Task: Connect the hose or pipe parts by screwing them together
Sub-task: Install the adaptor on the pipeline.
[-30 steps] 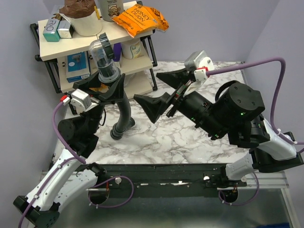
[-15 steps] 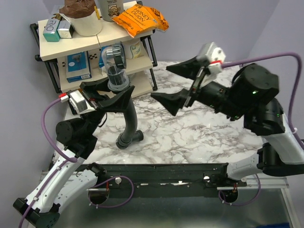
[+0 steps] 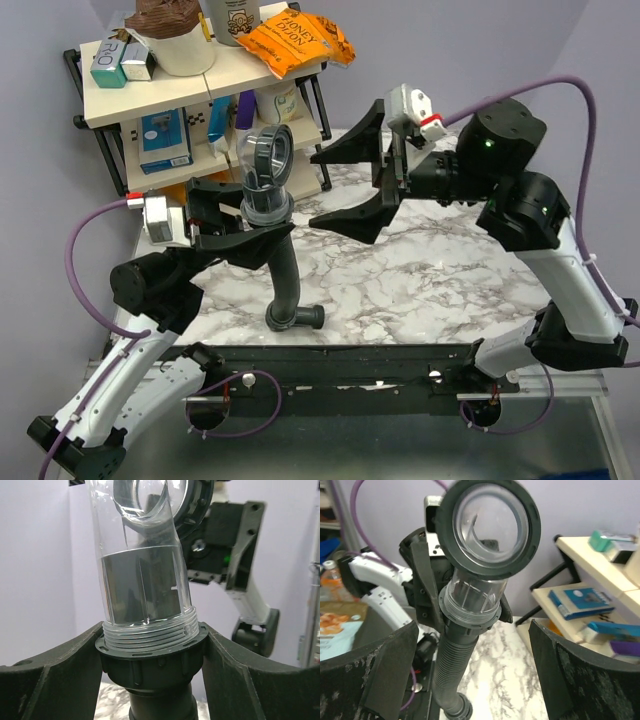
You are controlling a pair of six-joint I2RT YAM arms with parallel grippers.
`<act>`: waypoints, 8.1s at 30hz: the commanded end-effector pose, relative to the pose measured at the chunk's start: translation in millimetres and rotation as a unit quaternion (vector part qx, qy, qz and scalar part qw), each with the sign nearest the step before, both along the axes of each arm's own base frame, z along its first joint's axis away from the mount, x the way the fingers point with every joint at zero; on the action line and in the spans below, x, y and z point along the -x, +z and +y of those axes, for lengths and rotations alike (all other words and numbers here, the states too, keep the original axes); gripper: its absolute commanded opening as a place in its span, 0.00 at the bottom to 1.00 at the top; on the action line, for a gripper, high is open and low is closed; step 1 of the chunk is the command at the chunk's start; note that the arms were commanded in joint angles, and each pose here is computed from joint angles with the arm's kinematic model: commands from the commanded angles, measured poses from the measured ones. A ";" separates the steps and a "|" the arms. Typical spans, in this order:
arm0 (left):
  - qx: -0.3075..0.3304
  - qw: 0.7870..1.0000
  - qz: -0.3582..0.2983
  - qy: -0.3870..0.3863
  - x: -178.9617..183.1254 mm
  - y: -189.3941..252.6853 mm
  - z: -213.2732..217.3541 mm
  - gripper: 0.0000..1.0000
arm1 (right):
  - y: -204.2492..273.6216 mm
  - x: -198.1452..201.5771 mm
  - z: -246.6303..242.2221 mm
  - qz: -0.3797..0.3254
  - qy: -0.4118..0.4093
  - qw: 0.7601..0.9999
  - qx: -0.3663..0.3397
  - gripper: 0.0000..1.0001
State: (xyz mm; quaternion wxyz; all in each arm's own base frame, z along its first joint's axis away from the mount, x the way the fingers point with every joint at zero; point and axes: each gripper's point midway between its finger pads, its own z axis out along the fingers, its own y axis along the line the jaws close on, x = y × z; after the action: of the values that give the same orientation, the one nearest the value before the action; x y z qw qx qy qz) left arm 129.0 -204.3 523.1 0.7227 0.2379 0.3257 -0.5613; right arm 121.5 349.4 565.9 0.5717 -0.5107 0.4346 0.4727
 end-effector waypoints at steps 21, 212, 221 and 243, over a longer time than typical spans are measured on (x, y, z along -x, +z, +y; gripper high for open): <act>0.020 0.996 -0.059 -0.066 48.9 32.9 11.1 0.00 | 14.7 27.4 40.3 0.035 0.275 0.960 -0.034 1.00; -0.076 0.962 -0.044 0.258 -73.9 -16.0 19.1 0.00 | 7.9 -76.6 24.8 -0.086 -0.614 0.784 0.022 0.88; -0.086 0.970 -0.034 0.227 -71.9 -21.7 9.3 0.00 | -8.8 22.4 62.4 0.017 -0.192 0.981 0.023 1.00; -0.109 0.989 -0.098 -0.025 8.8 -18.8 -30.2 0.00 | -35.3 18.3 36.8 0.057 0.001 0.997 0.050 1.00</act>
State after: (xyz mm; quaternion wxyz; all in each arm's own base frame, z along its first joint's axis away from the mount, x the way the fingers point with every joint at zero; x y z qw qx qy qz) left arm 147.3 -240.8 476.5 0.6997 0.3530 0.3664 -0.5015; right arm 111.3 368.8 547.1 0.5684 -0.4850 0.4921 0.4466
